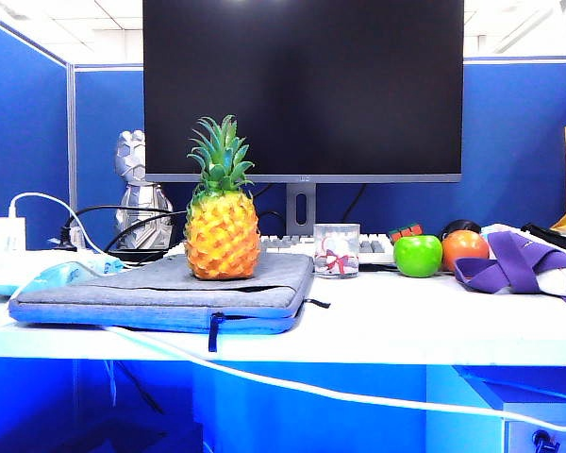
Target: Pick up the pineapple and place it above the gray bag.
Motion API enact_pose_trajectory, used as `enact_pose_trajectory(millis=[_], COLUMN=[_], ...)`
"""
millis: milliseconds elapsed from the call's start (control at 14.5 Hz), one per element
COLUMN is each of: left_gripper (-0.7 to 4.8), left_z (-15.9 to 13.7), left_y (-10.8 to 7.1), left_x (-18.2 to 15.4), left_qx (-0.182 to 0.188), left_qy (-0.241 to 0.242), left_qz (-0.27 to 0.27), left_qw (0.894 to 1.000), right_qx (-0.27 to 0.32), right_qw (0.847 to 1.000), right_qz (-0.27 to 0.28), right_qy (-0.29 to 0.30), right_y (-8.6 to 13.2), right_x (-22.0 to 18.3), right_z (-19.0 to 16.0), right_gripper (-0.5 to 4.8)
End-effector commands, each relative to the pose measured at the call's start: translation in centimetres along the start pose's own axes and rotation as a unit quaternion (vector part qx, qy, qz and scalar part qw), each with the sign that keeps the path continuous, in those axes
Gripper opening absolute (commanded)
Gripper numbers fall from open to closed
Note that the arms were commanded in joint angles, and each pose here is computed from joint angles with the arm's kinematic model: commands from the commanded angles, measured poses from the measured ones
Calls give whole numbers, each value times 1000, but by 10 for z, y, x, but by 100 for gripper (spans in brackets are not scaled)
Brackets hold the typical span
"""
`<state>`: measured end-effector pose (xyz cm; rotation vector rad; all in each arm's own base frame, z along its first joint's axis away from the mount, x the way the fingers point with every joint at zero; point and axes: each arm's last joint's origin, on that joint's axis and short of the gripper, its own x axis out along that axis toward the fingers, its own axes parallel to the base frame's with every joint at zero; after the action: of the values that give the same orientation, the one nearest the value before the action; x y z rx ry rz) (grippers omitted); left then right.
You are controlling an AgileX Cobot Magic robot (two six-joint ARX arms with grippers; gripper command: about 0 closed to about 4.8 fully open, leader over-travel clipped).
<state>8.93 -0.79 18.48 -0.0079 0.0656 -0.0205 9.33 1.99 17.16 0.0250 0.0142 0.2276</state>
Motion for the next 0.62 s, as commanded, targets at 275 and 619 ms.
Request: enact_pose_trajectory(millis=[275,619], left_gripper=[166,52], left_z=[-15,-15], left_y=[2,2], left_x=[4,4], left_qx=[5,3], left_qy=[21,20], left_qz=[43,34], left_qw=[999,999], right_qx=[14,32], right_qw=[998,998], right_qz=[-26,-25], right_qy=[47,47], right_y=[-2,-2], right_x=[2,2], right_z=[-18,-18], right_gripper=[13,12])
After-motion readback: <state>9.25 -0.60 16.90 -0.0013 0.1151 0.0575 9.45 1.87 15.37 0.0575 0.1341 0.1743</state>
